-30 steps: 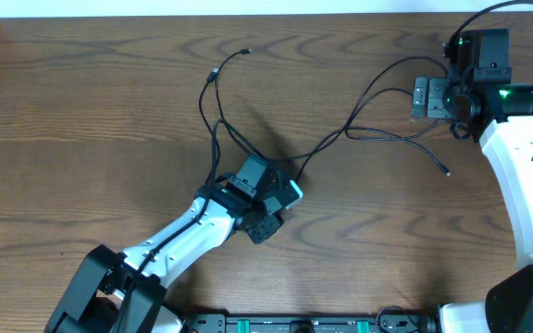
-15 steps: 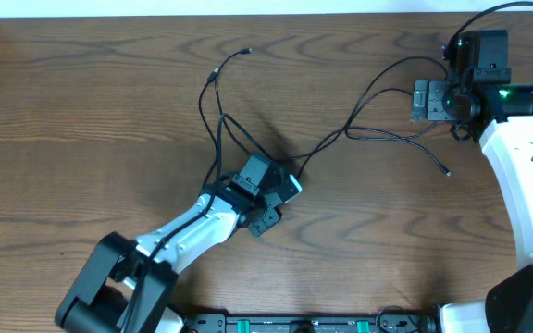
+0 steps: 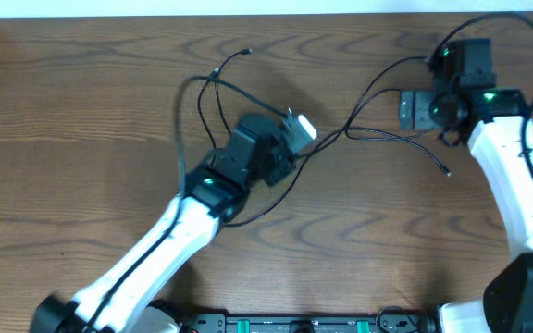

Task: Untangle cables
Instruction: 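Release the cable and return the left gripper to its left position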

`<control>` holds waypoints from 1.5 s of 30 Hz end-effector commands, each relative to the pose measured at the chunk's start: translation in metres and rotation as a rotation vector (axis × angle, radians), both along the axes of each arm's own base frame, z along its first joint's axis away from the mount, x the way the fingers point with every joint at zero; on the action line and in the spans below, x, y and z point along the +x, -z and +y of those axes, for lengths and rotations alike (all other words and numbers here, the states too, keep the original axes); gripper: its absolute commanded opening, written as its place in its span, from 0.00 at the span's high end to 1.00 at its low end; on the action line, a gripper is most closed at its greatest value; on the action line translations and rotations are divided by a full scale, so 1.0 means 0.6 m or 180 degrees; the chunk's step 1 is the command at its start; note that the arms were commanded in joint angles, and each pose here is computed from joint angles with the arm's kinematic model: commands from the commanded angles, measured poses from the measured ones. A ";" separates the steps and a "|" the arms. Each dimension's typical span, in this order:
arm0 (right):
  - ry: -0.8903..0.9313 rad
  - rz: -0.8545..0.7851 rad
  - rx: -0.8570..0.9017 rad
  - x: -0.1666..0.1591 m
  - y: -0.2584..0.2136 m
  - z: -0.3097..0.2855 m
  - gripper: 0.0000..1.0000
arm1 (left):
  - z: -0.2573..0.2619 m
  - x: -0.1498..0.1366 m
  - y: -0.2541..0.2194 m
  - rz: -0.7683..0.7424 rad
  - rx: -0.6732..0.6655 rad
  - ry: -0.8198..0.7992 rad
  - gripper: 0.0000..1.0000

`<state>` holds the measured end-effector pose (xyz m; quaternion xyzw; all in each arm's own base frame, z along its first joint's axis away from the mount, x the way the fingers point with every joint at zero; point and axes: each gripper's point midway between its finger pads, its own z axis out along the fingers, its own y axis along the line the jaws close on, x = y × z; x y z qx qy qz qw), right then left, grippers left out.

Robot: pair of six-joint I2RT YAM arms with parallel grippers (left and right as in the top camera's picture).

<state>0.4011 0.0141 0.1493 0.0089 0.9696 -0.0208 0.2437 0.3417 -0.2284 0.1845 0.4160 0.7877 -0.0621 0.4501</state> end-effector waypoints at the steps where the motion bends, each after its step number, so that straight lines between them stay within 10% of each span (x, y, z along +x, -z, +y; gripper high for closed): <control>1: -0.0153 0.0296 0.0162 -0.032 0.069 0.042 0.01 | 0.049 0.027 -0.103 -0.0495 -0.0094 -0.0386 0.65; 16: -0.1703 0.0571 -0.0091 -0.170 0.154 0.333 0.01 | 0.373 0.086 -0.114 -0.0518 -0.0219 -0.2866 0.79; 33: -0.4104 0.0441 -0.1043 -0.186 0.240 0.406 0.01 | 0.383 0.085 -0.111 -0.0486 -0.0255 -0.2928 0.78; 45: -0.4376 0.0015 -0.0464 -0.184 0.223 0.477 0.01 | 0.383 0.085 -0.111 -0.0479 -0.0250 -0.2928 0.77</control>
